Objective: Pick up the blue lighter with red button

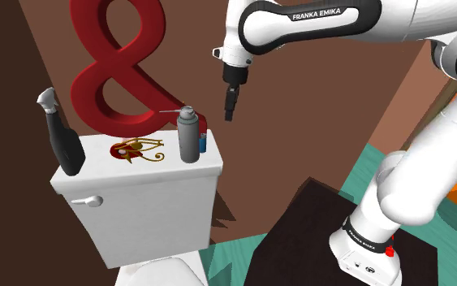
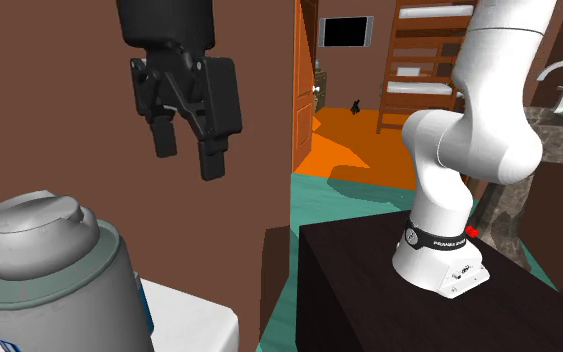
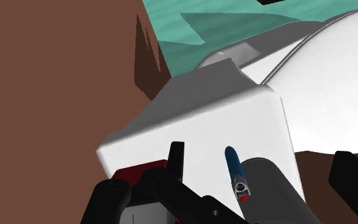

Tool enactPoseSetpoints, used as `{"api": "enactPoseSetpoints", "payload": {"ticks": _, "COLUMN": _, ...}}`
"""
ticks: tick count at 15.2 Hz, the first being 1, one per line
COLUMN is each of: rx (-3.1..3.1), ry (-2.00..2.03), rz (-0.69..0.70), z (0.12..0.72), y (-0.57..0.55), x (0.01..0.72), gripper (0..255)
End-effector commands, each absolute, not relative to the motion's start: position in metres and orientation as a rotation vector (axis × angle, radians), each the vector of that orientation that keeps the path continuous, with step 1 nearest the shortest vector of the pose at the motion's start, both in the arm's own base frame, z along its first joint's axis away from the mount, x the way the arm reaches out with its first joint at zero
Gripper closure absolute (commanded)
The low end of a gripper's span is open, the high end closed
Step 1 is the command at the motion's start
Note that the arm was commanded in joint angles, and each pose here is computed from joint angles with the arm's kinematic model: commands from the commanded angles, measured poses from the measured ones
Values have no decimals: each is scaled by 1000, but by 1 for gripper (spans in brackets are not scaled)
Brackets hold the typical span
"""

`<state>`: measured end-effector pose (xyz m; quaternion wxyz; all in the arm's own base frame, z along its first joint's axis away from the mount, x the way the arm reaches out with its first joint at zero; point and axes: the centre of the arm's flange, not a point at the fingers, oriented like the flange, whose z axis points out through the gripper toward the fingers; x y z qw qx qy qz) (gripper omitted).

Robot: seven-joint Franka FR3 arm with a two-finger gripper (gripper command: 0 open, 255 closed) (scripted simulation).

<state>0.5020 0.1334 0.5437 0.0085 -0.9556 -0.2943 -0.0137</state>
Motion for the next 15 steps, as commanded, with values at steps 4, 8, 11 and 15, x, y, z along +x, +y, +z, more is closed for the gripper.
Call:
{"api": "enactPoseSetpoints", "payload": {"ticks": 4, "rx": -2917, "ry": -1086, "rz": -17, "z": 519, "y": 173, "x": 548, "gripper": 0}}
{"api": "enactPoseSetpoints", "payload": {"ticks": 8, "rx": -2879, "ry": -1167, "rz": -4, "z": 501, "y": 196, "x": 570, "gripper": 0}}
{"api": "enactPoseSetpoints", "payload": {"ticks": 11, "rx": -2879, "ry": -1167, "rz": -4, "z": 485, "y": 196, "x": 570, "gripper": 0}}
{"api": "enactPoseSetpoints", "payload": {"ticks": 15, "rx": -2879, "ry": -1167, "rz": -4, "z": 466, "y": 196, "x": 570, "gripper": 0}}
